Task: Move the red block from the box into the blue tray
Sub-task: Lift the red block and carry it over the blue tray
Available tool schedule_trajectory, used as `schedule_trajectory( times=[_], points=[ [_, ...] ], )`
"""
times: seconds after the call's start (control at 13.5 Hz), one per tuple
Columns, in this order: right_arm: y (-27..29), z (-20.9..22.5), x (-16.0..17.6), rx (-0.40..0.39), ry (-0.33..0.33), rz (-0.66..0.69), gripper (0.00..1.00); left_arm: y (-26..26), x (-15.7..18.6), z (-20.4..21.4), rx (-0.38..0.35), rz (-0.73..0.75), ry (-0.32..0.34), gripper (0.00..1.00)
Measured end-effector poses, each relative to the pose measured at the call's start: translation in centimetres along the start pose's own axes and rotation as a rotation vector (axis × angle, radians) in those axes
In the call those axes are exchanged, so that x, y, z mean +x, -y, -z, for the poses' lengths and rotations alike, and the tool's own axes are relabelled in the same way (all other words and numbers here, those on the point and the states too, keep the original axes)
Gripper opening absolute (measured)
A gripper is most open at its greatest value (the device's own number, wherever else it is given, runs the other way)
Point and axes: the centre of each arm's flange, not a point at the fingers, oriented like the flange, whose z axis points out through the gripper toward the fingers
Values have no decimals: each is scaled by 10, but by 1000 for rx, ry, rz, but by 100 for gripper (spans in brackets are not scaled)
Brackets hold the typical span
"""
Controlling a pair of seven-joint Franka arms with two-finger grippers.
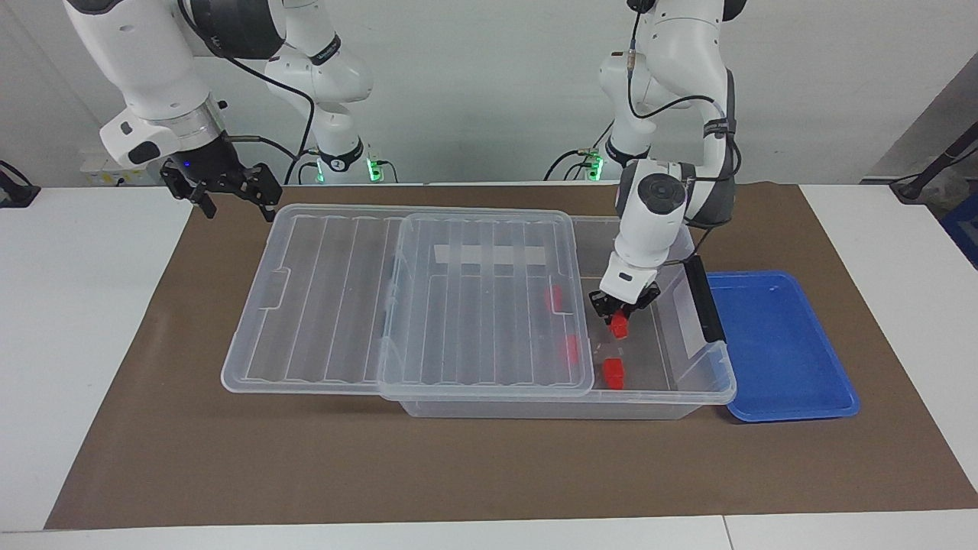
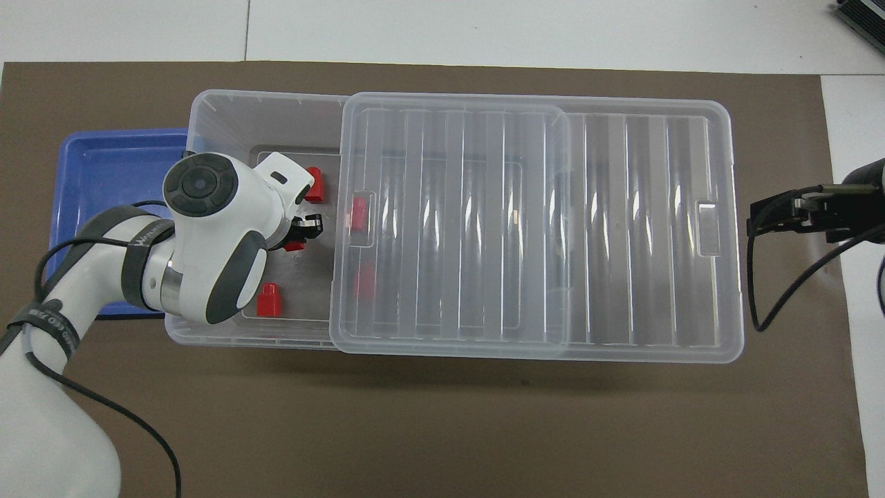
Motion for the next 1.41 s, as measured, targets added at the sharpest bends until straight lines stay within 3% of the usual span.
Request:
schedule_trajectory(
  times=[0.37,0.67,0.96,1.41],
  points=[
    [0,0,0,0,0,0,100,35,17,104,24,2,56,34],
    [0,0,0,0,0,0,100,134,36,146,16,-120,95,34],
    [0,0,0,0,0,0,100,245,58,138,-4,-214,38,34],
    [0,0,0,0,0,0,100,275,59,68,-1,-230,-25,34]
  ],
)
